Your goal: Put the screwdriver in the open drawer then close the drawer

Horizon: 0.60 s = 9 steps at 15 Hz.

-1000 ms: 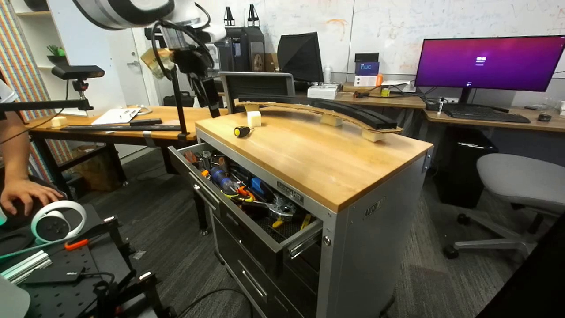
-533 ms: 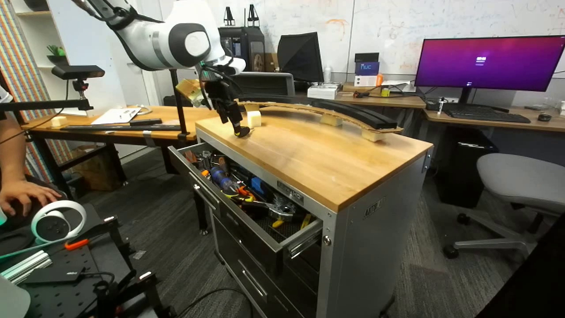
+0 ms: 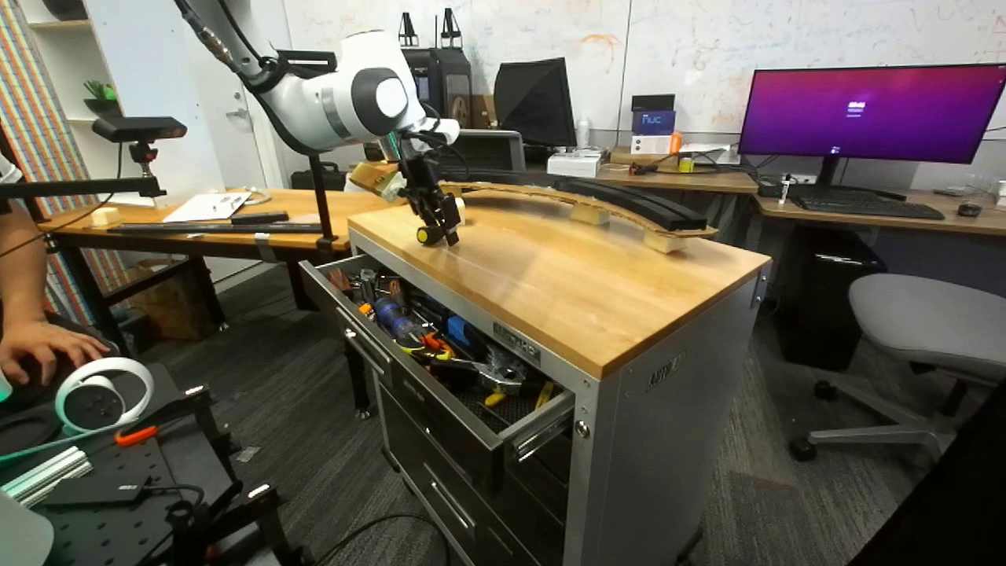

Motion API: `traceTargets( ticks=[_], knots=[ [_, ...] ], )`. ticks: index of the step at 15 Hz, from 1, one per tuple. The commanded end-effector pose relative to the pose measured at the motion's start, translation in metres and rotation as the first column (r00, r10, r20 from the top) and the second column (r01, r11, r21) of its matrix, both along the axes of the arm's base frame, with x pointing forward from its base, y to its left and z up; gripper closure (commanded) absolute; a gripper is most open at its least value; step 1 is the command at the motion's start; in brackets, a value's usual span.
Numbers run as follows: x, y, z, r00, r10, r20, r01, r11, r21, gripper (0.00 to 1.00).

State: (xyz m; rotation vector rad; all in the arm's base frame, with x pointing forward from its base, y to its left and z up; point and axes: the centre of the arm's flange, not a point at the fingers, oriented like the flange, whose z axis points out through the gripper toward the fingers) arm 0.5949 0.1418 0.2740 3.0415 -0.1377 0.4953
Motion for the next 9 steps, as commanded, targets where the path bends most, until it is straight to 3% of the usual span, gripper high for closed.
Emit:
traceTargets(
  ticks=[1,4,6,9],
  knots=[
    [0.006,0.001,0.012,0.999,-0.019,-0.037,0.02,1.0,0.017,0.65],
    [-0.019,0.0,0.023,0.981,0.04,-0.191,-0.039,0.999,0.01,0.87],
    [-0.045,0.001,0.026,0.958,0.075,-0.278,-0.073,0.997,0.018,0.87],
    [-0.079,0.012,0.023,0.945,0.125,-0.301,-0.129,0.992,0.005,0.87]
  ],
)
